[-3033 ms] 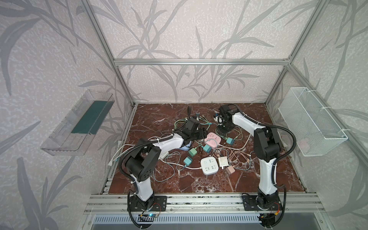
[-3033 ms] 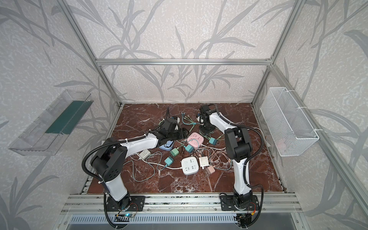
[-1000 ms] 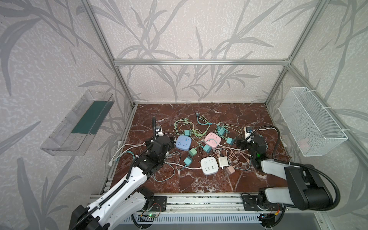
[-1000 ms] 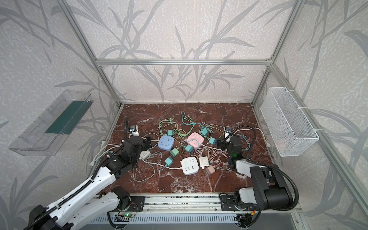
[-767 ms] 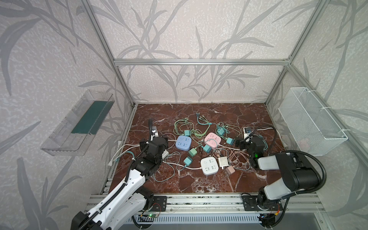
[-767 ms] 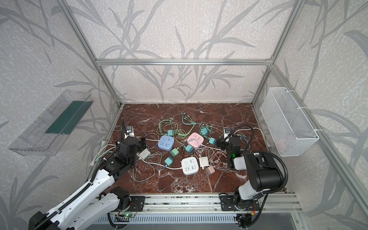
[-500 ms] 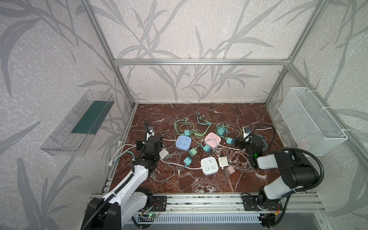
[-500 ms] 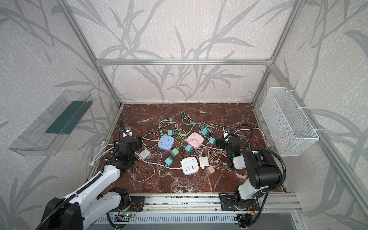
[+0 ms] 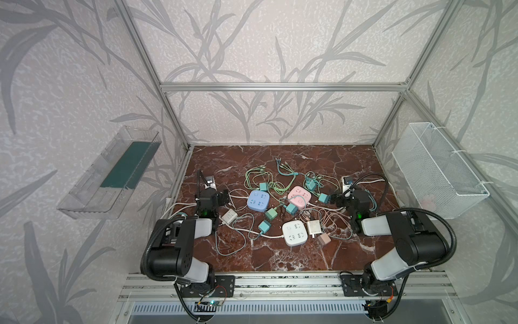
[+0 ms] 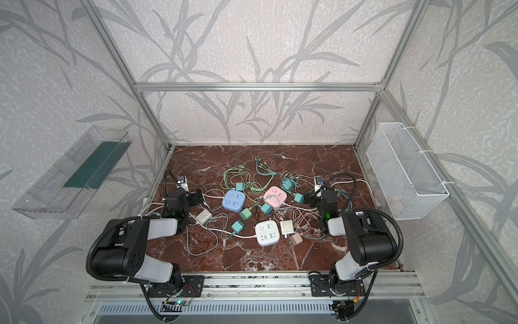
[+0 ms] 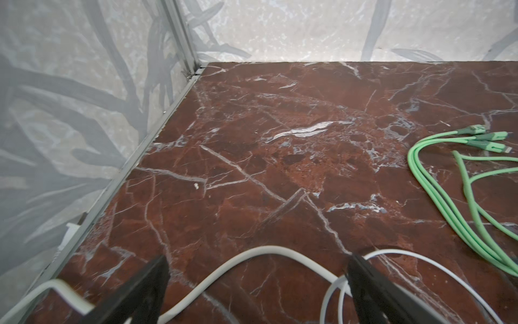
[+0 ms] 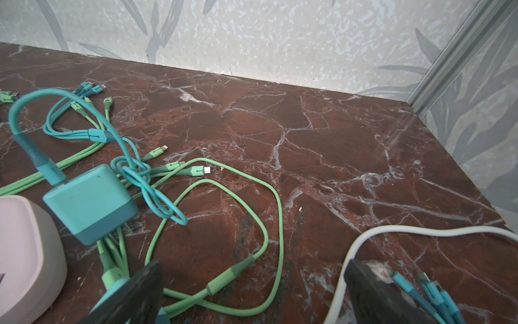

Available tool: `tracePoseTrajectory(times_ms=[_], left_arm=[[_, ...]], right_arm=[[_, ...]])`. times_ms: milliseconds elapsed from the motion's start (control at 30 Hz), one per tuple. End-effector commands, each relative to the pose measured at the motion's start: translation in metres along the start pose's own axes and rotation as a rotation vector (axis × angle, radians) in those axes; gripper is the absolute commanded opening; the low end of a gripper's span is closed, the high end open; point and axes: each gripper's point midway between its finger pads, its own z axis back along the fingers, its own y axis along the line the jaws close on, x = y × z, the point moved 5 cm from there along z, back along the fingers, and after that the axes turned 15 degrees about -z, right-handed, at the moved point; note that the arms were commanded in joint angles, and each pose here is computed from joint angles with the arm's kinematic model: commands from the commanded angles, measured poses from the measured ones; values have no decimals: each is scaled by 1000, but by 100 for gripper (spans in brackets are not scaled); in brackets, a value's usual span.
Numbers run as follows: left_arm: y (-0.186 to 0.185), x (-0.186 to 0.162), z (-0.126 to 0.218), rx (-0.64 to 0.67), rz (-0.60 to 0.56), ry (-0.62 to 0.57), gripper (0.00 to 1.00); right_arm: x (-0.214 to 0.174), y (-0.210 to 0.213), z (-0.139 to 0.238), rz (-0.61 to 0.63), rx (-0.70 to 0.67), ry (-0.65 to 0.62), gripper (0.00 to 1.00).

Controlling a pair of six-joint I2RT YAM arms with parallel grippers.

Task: Pull the plug off the socket

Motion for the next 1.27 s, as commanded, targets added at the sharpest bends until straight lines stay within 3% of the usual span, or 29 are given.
tracePoseTrajectory(times_ms=[0, 1233], left_arm=[[2, 9, 0, 1, 47, -92, 99], [9, 9, -3, 42, 65, -77, 99]], right_arm=[[9, -1, -2, -7, -14, -31, 99], [9, -1, -2, -7, -16, -30, 99]])
